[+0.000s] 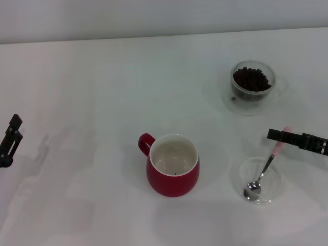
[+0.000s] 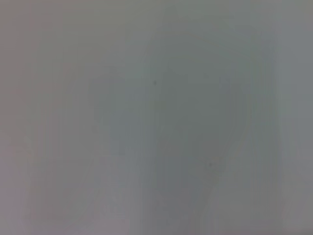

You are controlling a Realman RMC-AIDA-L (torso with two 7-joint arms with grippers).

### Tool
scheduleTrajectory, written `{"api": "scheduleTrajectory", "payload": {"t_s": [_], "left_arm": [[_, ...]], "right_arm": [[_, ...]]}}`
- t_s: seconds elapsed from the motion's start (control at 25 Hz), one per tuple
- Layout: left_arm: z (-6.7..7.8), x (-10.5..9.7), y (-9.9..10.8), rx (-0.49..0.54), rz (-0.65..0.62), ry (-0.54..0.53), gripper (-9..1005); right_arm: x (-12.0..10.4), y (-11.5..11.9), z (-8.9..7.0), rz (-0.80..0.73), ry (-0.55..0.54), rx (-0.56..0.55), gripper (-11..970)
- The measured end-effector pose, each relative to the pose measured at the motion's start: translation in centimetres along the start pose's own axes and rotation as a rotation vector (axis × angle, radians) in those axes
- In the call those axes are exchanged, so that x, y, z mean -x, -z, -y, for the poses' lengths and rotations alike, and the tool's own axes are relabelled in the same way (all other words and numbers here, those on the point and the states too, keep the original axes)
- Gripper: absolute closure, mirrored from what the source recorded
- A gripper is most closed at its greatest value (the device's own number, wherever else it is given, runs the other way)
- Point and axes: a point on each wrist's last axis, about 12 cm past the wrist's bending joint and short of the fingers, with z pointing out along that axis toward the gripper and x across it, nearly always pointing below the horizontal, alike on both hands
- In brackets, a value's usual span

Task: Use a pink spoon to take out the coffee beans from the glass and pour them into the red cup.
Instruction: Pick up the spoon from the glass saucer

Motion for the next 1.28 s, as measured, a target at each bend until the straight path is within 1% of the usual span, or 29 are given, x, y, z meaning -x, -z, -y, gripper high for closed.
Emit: {"api": "scheduleTrajectory", "payload": {"t_s": [0.28, 0.72, 1.28], "left_arm": [[0.0, 0.0, 0.0, 0.0, -0.001, 0.0, 416], [0.0, 0.0, 0.0, 0.0, -0.001, 0.0, 416], [0.0, -0.1, 0.4, 0.007, -0.006, 0.002, 417]], "right_arm": [[-0.1, -0.2, 0.0, -0.008, 0.0, 0.0, 532], [-0.1, -0.4, 0.0, -0.005, -0.001, -0.01, 627], [0.4, -1.1, 0.1, -0.001, -0.023, -0.031, 635]]}}
